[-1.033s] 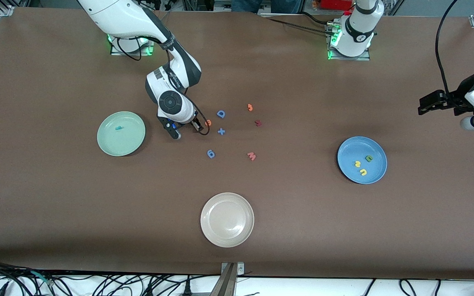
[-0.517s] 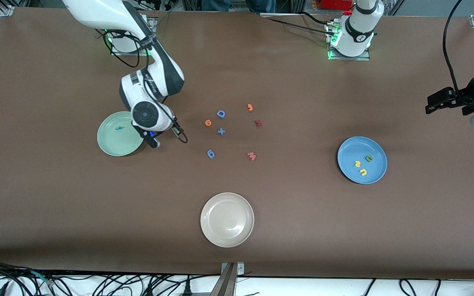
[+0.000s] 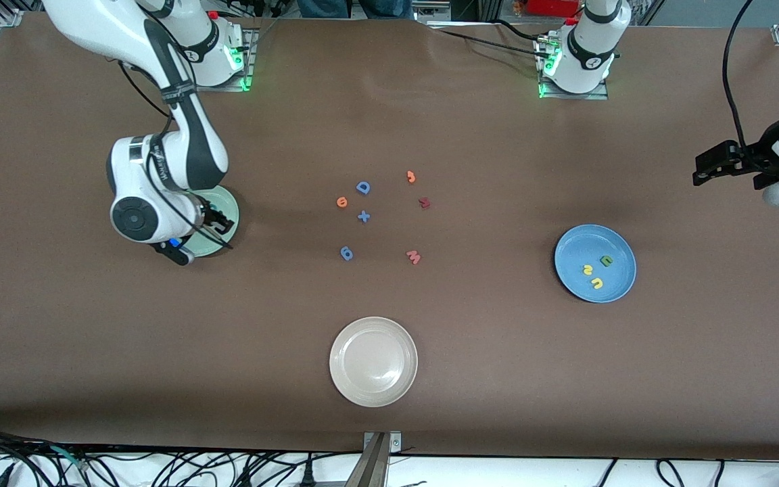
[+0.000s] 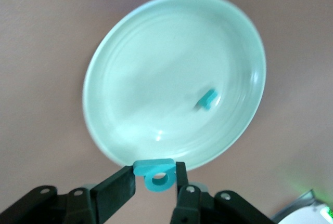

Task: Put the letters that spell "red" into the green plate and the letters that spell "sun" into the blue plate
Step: 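Release the cyan P on the green plate and move the right gripper back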

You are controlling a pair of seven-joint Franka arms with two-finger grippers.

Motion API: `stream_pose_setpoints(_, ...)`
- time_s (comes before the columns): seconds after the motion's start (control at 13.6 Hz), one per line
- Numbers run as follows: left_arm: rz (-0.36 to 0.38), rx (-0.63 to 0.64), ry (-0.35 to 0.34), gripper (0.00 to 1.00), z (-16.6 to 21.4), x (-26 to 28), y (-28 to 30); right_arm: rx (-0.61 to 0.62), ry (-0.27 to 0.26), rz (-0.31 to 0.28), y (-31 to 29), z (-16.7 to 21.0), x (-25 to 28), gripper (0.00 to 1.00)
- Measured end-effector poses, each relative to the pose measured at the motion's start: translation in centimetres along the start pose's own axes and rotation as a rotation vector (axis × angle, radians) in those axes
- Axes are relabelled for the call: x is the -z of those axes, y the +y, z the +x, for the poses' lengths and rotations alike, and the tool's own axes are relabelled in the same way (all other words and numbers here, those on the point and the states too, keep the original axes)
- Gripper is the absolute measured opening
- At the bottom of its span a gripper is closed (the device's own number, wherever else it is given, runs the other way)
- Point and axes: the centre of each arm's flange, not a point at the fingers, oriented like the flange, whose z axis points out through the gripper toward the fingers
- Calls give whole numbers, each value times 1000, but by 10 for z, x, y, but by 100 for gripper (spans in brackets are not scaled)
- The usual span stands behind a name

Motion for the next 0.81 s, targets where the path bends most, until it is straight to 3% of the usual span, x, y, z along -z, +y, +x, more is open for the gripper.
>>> stream_pose_setpoints(0.59,-1,0,-3,100,1,-1,0,22,-28,-41,0,19,-46,38)
stream_pose_setpoints(0.81,-1,6,-3,100,1,-2,-3,23,-28,-40,0,19,-46,64)
